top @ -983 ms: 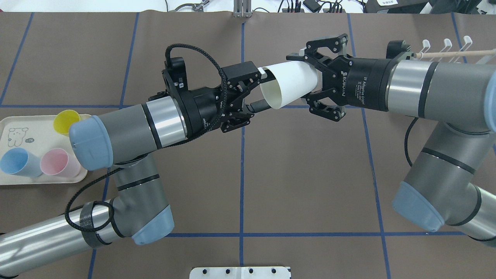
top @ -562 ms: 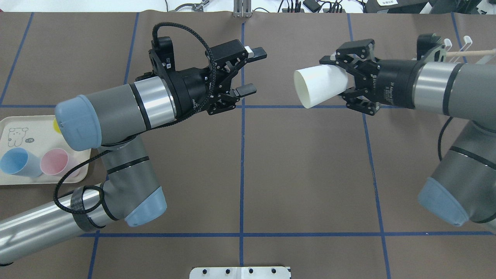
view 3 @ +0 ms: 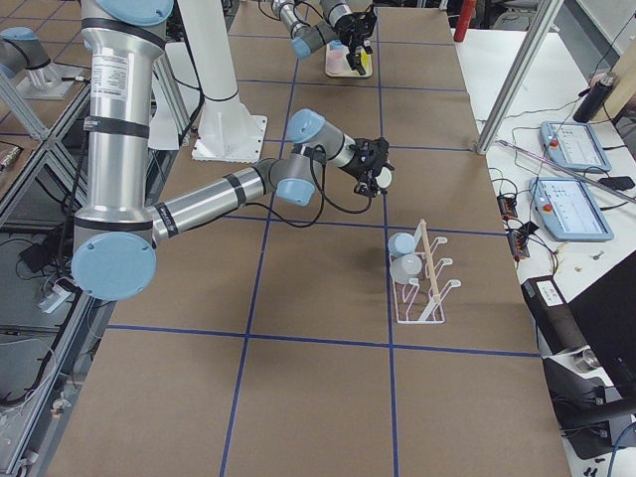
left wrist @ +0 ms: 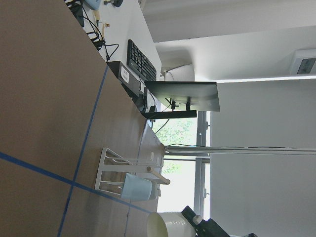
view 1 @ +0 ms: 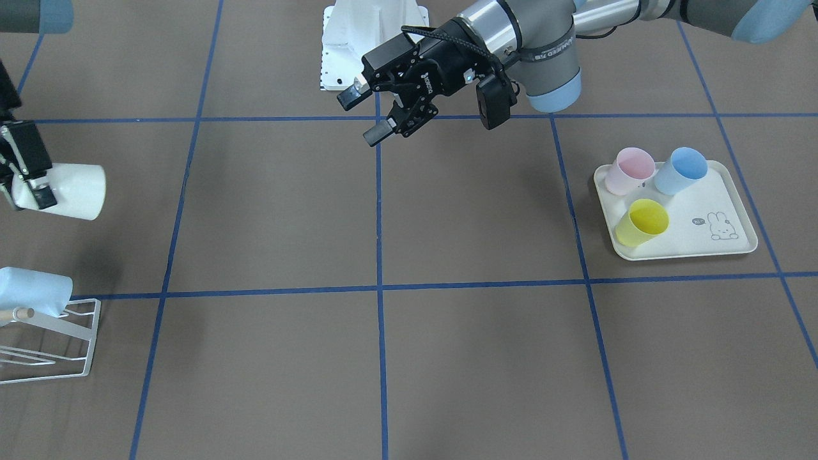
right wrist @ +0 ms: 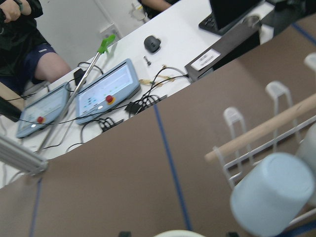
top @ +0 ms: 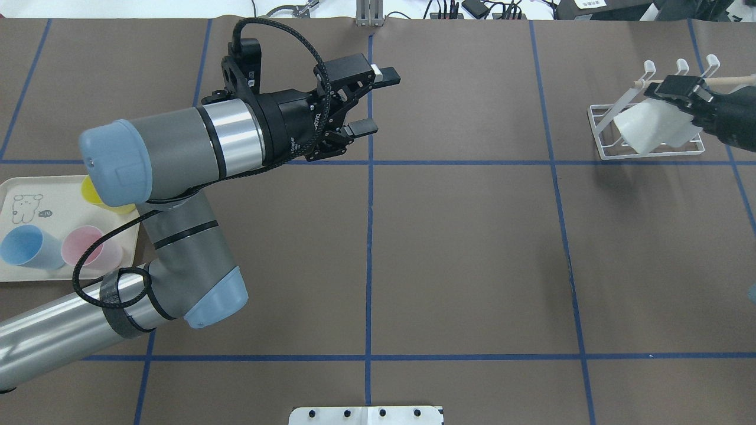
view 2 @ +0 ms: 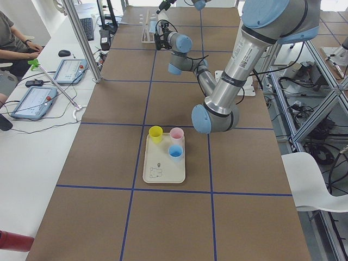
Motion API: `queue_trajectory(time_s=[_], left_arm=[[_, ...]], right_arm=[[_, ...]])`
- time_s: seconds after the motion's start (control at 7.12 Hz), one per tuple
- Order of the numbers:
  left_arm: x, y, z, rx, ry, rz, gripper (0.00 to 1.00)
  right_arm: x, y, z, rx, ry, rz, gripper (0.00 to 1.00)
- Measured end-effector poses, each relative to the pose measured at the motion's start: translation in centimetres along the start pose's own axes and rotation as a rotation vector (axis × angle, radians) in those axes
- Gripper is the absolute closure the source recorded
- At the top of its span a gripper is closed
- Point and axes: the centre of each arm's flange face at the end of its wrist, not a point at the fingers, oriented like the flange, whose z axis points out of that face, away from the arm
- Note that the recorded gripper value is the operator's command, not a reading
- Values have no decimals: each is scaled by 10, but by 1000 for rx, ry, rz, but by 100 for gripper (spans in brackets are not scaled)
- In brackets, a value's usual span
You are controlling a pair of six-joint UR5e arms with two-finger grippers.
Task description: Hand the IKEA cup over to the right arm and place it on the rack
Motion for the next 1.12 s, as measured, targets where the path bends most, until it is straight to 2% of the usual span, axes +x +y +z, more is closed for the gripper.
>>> queue_trajectory(time_s=[0.14, 0.42, 0.84, 1.12], left_arm=[[0, 0, 0, 2, -4, 0, 1], [-2, -1, 1, 4, -10, 1, 1], [-7, -2, 3, 7, -21, 1, 1], [-9, -2, 4, 7, -25, 0, 1]], right_arm=[[24, -9, 12, 77, 110, -122, 100], [59, -24, 33, 158, 242, -248, 100], [94, -49, 48, 201, 342, -325, 100], [111, -64, 75, 220, 363, -336, 100]])
